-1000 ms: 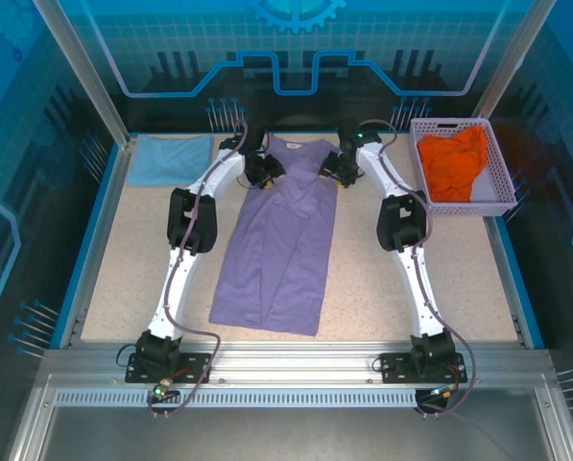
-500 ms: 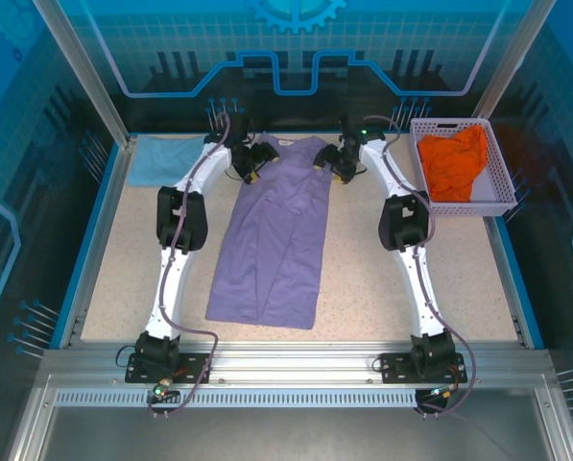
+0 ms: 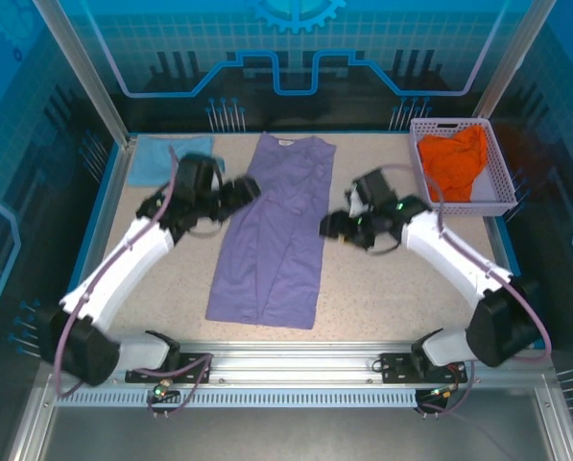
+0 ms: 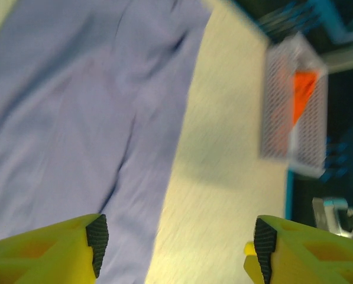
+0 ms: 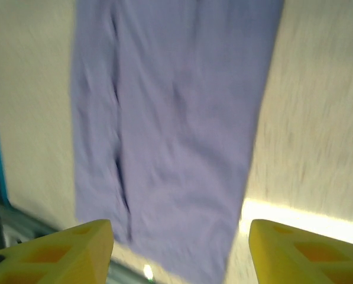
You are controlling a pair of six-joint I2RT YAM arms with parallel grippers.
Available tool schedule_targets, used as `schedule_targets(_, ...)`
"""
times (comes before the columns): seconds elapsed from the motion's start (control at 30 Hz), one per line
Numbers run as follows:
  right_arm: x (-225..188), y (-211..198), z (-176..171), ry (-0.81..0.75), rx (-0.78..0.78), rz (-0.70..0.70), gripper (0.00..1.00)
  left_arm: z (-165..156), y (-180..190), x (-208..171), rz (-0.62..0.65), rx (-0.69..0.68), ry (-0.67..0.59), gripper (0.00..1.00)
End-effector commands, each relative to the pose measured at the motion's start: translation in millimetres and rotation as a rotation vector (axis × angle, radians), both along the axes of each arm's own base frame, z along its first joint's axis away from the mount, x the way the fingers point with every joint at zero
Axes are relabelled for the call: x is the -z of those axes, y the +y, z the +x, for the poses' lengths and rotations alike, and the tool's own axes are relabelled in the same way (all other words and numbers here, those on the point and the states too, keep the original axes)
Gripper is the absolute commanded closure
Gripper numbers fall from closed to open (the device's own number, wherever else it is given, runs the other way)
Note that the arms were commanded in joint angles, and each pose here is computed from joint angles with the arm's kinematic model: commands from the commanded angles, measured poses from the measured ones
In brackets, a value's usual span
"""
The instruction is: Fold and stack the t-shirts
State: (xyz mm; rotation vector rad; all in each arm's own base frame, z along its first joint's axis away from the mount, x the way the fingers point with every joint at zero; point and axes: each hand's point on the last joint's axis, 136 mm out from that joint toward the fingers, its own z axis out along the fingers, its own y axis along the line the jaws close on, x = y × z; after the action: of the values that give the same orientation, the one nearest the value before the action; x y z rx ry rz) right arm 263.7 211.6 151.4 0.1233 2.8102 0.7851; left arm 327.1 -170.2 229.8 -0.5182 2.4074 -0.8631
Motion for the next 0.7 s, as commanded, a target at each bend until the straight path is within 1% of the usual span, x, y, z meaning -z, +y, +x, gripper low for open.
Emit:
schedule_targets(0.0, 36, 16, -63, 0.080, -0.067, -0.042, 0.39, -73, 29, 76, 0.142, -0.007, 0.212, 0.36)
schedule_targets(0.03, 41, 18, -77, 0.087, -0.082, -0.060, 0.40, -90, 34, 87, 0.139, -0.011, 0.238, 0.38)
schedule_targets(0.1, 63, 9, -101, 0.107, -0.061, -0.129, 0.40, -122, 46, 106, 0.138, -0.027, 0.272, 0.40)
schedule_targets(0.17, 83, 13, -115, 0.129, -0.025, -0.102, 0.42, -145, 60, 123, 0.163, -0.048, 0.317, 0.41)
schedule_targets(0.23, 101, 20, -125, 0.167, -0.010, -0.073, 0.45, -161, 65, 137, 0.158, -0.059, 0.353, 0.43)
schedule_targets(0.33, 113, 28, -131, 0.178, -0.031, -0.120, 0.46, -172, 70, 155, 0.165, -0.072, 0.396, 0.45)
schedule_targets(0.4, 115, 42, -134, 0.176, -0.070, -0.119, 0.47, -176, 78, 164, 0.205, -0.096, 0.416, 0.48)
schedule_targets(0.5, 116, 57, -135, 0.176, -0.106, -0.139, 0.47, -177, 86, 171, 0.231, -0.130, 0.425, 0.52)
schedule_targets(0.57, 118, 66, -137, 0.176, -0.123, -0.144, 0.48, -179, 93, 178, 0.254, -0.167, 0.434, 0.53)
schedule_targets(0.67, 120, 71, -138, 0.174, -0.129, -0.169, 0.48, -180, 93, 185, 0.243, -0.182, 0.435, 0.53)
